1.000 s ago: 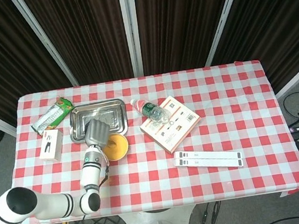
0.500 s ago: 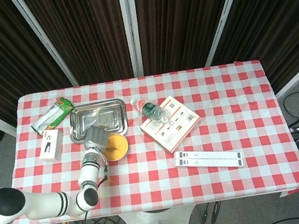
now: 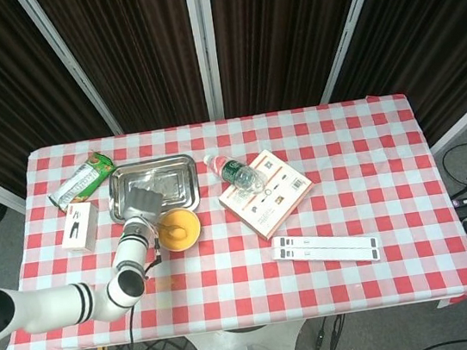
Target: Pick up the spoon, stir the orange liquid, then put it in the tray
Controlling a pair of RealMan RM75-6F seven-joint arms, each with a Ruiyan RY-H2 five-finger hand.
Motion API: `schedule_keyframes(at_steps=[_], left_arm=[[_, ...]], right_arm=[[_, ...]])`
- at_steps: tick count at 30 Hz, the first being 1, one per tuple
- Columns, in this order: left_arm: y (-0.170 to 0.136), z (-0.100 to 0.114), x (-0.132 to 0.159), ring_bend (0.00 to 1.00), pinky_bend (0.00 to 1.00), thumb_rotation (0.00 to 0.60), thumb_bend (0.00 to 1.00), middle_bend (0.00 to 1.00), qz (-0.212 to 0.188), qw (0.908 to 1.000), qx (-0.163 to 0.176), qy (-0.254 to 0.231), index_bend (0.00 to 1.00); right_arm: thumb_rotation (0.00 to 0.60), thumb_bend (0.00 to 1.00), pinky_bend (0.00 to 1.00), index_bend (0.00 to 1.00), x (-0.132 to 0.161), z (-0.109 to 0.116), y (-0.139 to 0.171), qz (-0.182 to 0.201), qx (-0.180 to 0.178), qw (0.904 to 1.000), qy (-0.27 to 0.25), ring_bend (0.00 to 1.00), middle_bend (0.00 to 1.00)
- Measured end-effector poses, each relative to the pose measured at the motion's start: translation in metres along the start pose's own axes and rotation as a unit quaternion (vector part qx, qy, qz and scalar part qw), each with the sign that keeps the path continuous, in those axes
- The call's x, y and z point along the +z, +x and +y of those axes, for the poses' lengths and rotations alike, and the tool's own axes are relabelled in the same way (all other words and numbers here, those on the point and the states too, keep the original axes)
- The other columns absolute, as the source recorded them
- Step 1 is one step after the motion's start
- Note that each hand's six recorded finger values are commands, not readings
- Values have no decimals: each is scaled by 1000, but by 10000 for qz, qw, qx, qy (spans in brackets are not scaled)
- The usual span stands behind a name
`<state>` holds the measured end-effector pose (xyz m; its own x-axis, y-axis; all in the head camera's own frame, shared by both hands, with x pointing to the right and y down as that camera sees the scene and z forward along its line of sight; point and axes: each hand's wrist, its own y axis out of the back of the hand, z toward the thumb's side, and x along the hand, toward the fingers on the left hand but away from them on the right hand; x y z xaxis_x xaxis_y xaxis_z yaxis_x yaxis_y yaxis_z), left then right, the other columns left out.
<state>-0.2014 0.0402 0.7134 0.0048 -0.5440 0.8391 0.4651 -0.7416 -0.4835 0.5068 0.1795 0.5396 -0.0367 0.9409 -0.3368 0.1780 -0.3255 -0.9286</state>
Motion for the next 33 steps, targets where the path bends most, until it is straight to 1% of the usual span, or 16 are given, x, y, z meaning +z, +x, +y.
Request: schedule_keyframes(at_steps=[8,12,15,18,21,24,27,31,33], left_arm=[[-1,12,-6,956,964,600,485,986,17,9997,-97,-230,680],[-1,17,-9,956,964,600,487,986,85,9998,-6,-193,681],[-3,20,-10,956,964,600,487,986,135,9997,180,-35,680],[-5,21,-8,956,964,600,486,986,178,9985,461,223,681],[-8,22,-4,956,964,600,485,984,205,9951,810,534,680],[-11,20,0,956,964,600,482,982,220,9886,1209,874,680],[-15,17,4,956,964,600,484,979,217,9777,1672,1249,681],[-25,8,12,956,964,600,485,979,182,9563,2323,1768,680],[-29,2,15,956,964,600,486,979,163,9474,2548,1929,681]], right_arm=[[600,253,64,142,-1,1,1,-13,-11,10000,0,20,146],[600,254,64,142,-1,1,1,-16,-14,10000,3,20,146],[600,254,64,142,-1,1,1,-9,-7,10000,1,20,146],[600,254,64,142,0,0,0,5,3,10000,0,20,146],[600,253,64,142,1,0,0,8,3,10000,1,20,146],[600,254,64,142,1,0,0,0,9,10000,9,20,146],[600,254,64,142,2,-1,-1,9,19,10000,11,20,146],[600,253,64,142,4,0,-2,42,9,10000,20,20,146],[600,254,64,142,5,1,-2,49,-1,10000,22,20,146]])
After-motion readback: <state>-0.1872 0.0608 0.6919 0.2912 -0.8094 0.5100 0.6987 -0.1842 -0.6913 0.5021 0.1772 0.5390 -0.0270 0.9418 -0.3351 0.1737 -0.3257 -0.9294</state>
